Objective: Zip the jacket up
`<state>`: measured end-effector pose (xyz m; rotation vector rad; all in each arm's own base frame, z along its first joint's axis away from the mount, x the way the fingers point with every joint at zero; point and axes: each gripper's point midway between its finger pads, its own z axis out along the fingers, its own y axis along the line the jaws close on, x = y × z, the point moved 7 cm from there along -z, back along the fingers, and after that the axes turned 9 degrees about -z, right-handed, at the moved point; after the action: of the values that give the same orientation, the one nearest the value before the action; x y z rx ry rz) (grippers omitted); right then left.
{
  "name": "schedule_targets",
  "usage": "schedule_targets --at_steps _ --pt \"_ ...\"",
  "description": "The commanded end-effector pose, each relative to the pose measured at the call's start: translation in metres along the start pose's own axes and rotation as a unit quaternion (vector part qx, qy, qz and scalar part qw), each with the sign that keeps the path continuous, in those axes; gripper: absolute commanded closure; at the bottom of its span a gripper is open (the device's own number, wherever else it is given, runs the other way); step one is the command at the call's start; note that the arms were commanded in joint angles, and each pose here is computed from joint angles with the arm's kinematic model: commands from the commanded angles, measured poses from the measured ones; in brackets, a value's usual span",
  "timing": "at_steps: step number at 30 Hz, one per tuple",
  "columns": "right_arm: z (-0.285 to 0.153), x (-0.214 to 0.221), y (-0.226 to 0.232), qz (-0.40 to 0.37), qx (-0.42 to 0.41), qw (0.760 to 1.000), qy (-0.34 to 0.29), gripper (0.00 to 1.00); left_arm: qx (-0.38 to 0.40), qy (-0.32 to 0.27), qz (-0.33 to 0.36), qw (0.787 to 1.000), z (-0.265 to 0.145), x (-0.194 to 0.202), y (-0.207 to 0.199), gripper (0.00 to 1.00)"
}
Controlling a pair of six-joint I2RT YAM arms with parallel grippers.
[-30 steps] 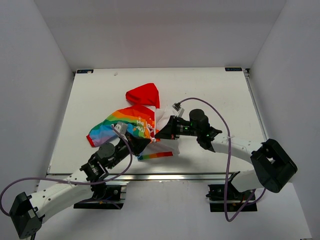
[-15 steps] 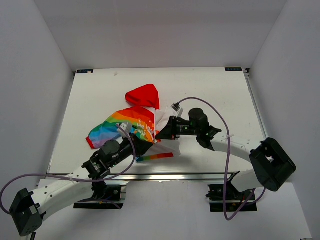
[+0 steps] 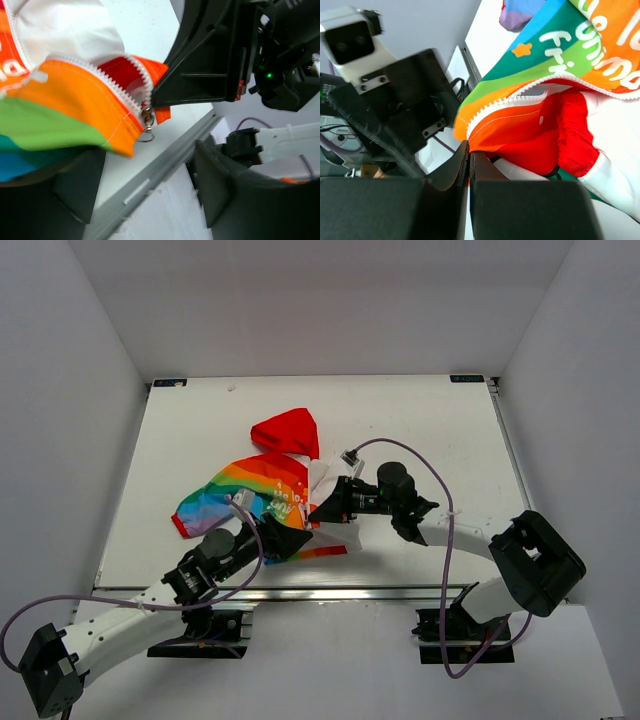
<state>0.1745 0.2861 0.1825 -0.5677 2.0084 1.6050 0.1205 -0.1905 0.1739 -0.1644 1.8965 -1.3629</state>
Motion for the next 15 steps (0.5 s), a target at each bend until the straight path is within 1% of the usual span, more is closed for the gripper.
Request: schedule_targets --at_steps 1,2,3,5,10,12,15 --pt "-0.0008 -0.0086 0.015 -0.031 -0.037 0.999 -0.021 1.0 0.002 -0.011 -0.026 1.0 -0.0002 -0.001 -0.0017 0.16" --pt "-0.0013 -0.009 0.0158 -0.032 -0.037 0.999 -0.022 1.0 0.0 -0.013 -0.026 1.0 0.0002 -0.0037 -0.005 0.05" --pt "-0.0025 -0.0091 0.0167 -0.032 -0.036 0.999 -0.023 1.0 -0.014 -0.006 -0.026 1.0 -0.0004 -0.0018 -0.0017 0.02" --pt "-0.0039 -0.0087 0.0176 -0.033 -0.035 0.999 -0.023 1.0 -0.024 -0.006 -0.029 0.999 -0.0005 -0.0021 -0.0003 0.02" --pt "-0.0055 -0.0065 0.018 -0.029 -0.037 0.999 -0.024 1.0 0.004 -0.017 -0.04 0.999 0.0025 -0.0024 -0.0034 0.02" --pt "-0.0054 -0.0055 0.0171 -0.026 -0.037 0.999 -0.024 1.0 0.021 -0.023 -0.042 0.999 0.0046 -0.0041 -0.0078 0.06" --pt "-0.0047 -0.0051 0.0174 -0.025 -0.04 0.999 -0.023 1.0 0.03 -0.016 -0.046 0.998 0.0079 -0.0023 -0.0094 0.16"
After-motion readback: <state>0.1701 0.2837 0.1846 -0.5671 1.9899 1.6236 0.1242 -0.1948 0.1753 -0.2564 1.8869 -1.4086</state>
